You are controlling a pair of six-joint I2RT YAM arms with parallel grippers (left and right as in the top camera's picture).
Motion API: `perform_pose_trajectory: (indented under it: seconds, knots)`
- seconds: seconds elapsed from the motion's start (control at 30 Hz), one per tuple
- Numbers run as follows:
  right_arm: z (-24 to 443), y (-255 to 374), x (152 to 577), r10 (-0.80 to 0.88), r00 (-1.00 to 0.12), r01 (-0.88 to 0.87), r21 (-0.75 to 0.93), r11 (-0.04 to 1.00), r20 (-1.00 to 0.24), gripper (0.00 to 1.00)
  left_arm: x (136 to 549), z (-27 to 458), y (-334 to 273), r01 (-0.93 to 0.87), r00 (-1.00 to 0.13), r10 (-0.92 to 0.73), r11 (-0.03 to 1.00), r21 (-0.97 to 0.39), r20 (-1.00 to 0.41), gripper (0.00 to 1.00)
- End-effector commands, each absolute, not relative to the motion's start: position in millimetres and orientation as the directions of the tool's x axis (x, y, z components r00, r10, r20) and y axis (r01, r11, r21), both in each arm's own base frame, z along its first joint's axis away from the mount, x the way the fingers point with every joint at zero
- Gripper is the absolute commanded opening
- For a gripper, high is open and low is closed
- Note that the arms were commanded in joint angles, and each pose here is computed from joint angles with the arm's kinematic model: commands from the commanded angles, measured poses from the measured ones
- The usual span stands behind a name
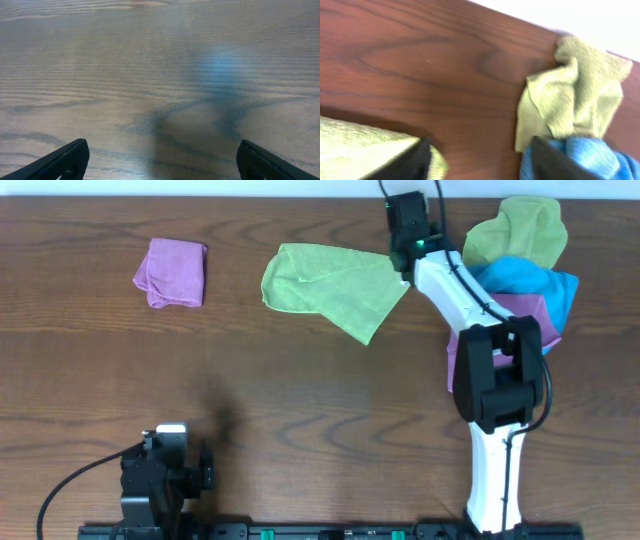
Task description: Fold the cloth
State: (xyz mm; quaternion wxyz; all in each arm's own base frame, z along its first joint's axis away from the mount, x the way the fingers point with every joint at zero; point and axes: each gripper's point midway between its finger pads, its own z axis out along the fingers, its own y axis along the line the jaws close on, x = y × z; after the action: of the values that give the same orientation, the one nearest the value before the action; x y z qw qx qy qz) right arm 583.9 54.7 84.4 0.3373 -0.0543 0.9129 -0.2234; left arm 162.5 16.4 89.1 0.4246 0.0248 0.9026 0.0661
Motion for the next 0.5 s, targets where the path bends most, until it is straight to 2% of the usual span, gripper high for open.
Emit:
perform_pose_trajectory:
  seconds: [0.0,0.1,0.2,0.33,0.47]
  knots:
    - [104,63,583,-0.253,-0.752,0.062,-0.447,0.892,-0.608,0.7,156,79,19,-0.003,-0.671,0.125,0.985,0.171,-0.731,0.95]
    - [109,109,568,-0.302,-0.748,-0.086,-0.364,0.927,-0.591,0.66,156,79,19,-0.003,-0.671,0.125,0.985,0.171,-0.731,0.95]
    - [114,180,549,-0.396,-0.696,-0.357,-0.19,0.915,-0.6,0.63,156,79,19,-0.003,-0.671,0.125,0.985,0.171,-0.731,0.95]
    - [114,271,508,-0.439,-0.639,-0.622,0.088,0.778,-0.631,0.62,156,79,19,-0.003,-0.671,0.125,0.985,0.171,-0.731,0.95]
    - [117,317,488,-0.471,-0.584,-0.707,0.129,0.696,-0.661,0.58,156,79,19,-0.003,-0.671,0.125,0.985,0.171,-0.731,0.95]
